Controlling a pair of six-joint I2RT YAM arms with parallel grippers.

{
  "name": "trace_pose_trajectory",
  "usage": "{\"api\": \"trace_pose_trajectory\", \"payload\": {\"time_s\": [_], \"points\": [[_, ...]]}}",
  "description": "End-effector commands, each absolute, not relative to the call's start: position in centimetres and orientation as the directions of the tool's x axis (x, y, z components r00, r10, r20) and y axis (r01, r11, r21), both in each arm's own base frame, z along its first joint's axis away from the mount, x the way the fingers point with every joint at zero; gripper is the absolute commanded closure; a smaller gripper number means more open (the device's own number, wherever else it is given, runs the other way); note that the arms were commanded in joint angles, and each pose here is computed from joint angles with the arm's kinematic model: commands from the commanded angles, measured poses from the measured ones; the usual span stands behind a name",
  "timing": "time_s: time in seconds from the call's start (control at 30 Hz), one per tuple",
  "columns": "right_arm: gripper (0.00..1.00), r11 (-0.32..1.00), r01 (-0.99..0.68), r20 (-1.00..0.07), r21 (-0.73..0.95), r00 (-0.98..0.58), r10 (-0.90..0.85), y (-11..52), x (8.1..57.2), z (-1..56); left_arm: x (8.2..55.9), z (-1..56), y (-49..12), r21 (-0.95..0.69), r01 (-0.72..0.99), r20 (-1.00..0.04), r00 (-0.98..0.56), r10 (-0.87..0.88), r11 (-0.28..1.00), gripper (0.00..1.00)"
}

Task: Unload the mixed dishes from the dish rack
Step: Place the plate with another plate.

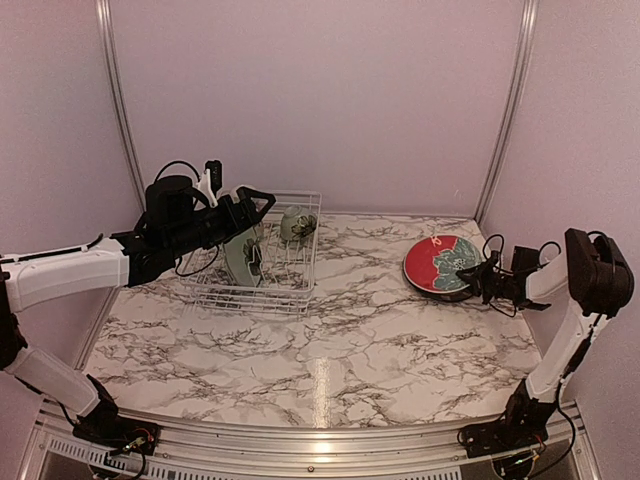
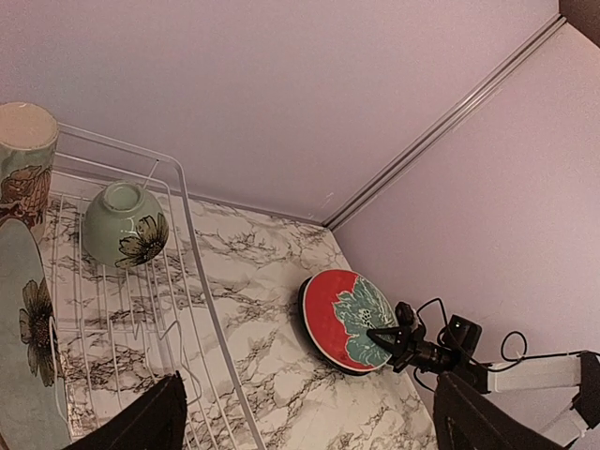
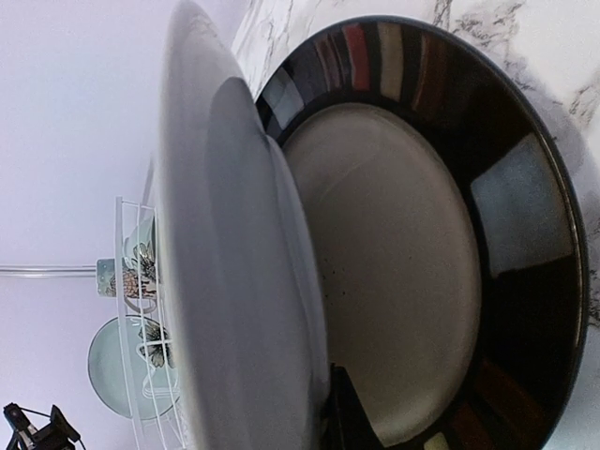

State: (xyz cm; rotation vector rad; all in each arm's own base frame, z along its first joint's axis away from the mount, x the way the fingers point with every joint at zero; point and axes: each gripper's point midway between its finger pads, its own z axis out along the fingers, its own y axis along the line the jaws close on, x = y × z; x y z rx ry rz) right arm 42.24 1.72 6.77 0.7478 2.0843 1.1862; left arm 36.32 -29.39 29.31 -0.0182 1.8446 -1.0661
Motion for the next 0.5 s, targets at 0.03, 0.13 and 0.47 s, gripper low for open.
{"api": "trace_pose_trajectory", "payload": {"time_s": [0.03, 0.13, 0.47], "points": [[0.84, 0.469, -0.031, -0.384, 0.883, -0.621, 0.683, 1.6, 44.28, 11.27, 36.06, 30.93, -29.68, -0.663, 0.442, -0.739, -0.514, -0.435, 0.604, 0.06], [0.8, 0.473, -0.028, -0.386, 0.881, -0.621, 0.682, 1.57, 44.27, 11.23, 36.03, 30.92, -29.66, -0.664, 0.44, -0.738, -0.515, -0.436, 0.604, 0.06], [0.6, 0.506, 0.002, -0.398, 0.863, -0.614, 0.682, 1.29, 43.55, 10.91, 35.95, 30.92, -29.76, -0.666, 0.443, -0.736, -0.52, -0.433, 0.6, 0.06]]}}
